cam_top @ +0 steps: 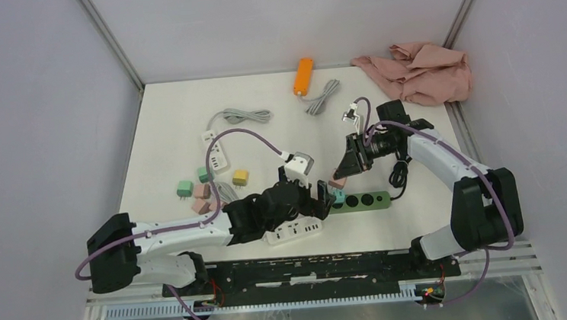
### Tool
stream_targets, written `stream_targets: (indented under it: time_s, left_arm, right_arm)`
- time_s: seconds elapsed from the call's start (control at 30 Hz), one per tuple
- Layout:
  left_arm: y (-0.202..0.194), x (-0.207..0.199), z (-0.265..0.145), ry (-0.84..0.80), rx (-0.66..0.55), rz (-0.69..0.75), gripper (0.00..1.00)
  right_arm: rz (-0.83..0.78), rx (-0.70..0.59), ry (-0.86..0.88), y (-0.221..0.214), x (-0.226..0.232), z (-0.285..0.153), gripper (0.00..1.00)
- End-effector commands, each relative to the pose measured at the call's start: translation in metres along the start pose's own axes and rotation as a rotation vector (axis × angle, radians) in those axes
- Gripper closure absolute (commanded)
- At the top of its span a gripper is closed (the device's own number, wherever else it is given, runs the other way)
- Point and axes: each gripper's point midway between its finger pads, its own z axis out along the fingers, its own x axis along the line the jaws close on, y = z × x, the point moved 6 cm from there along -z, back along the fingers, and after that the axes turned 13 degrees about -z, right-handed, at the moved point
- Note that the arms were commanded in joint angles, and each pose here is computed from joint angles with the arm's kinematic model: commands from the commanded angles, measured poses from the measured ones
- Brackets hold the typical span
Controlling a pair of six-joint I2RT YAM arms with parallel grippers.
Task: Pull the plug off the socket
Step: Place the plug at the center of the board.
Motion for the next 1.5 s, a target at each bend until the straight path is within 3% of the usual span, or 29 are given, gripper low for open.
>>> stream_targets:
  time_s: [0.0, 0.27, 0.37, 0.53, 0.63, 0.73, 0.83, 0.93, 1.17, 1.23, 1.3, 1.33, 1.37, 1.47]
  left_arm:
    - [0.024, -0.021, 0.012, -0.047, -0.109, 0.072, 0.08]
    - [0.022, -0.031, 0.048, 0.061, -0.06, 0.108, 0.18]
    - [0.02, -0.031, 0.06, 0.128, -0.044, 0.119, 0.29]
    - [0.018, -0.031, 0.072, 0.186, -0.019, 0.142, 0.55]
    - [0.018, -0.032, 0.073, 0.184, -0.016, 0.141, 0.63]
    - [0.018, -0.032, 0.072, 0.177, -0.011, 0.146, 0.63]
    - [0.017, -0.031, 0.071, 0.177, 0.0, 0.152, 0.47]
    - [0.014, -0.028, 0.071, 0.178, 0.01, 0.154, 0.4]
    - [0.014, -0.026, 0.073, 0.182, 0.007, 0.155, 0.43]
    - [0.015, -0.026, 0.073, 0.178, 0.003, 0.155, 0.53]
    - [0.016, -0.026, 0.073, 0.174, 0.004, 0.154, 0.72]
    - [0.016, -0.025, 0.073, 0.175, 0.006, 0.157, 0.86]
    - [0.015, -0.025, 0.072, 0.173, 0.008, 0.157, 0.93]
    - [0.013, -0.019, 0.07, 0.184, 0.012, 0.163, 0.97]
  right_arm:
    - [-0.005, -0.044, 0.035, 0.019, 0.003, -0.002, 0.94]
    - [0.009, -0.041, 0.038, 0.019, 0.002, -0.001, 0.94]
    - [0.011, -0.041, 0.039, 0.019, 0.002, -0.001, 0.94]
    - [0.013, -0.04, 0.04, 0.019, 0.002, -0.001, 0.94]
    - [0.013, -0.039, 0.04, 0.019, 0.002, -0.001, 0.94]
    - [0.015, -0.039, 0.041, 0.019, 0.002, -0.001, 0.92]
    - [0.013, -0.04, 0.039, 0.02, 0.002, -0.001, 0.91]
    - [0.014, -0.04, 0.04, 0.019, 0.002, -0.001, 0.91]
    - [0.016, -0.039, 0.041, 0.019, 0.002, -0.001, 0.91]
    - [0.016, -0.039, 0.043, 0.019, 0.002, -0.001, 0.91]
    - [0.018, -0.038, 0.043, 0.019, 0.002, -0.001, 0.88]
    - [0.016, -0.039, 0.042, 0.019, 0.003, -0.001, 0.83]
    - [0.018, -0.038, 0.041, 0.019, 0.002, -0.001, 0.78]
    - [0.009, -0.034, 0.031, 0.019, 0.003, -0.002, 0.58]
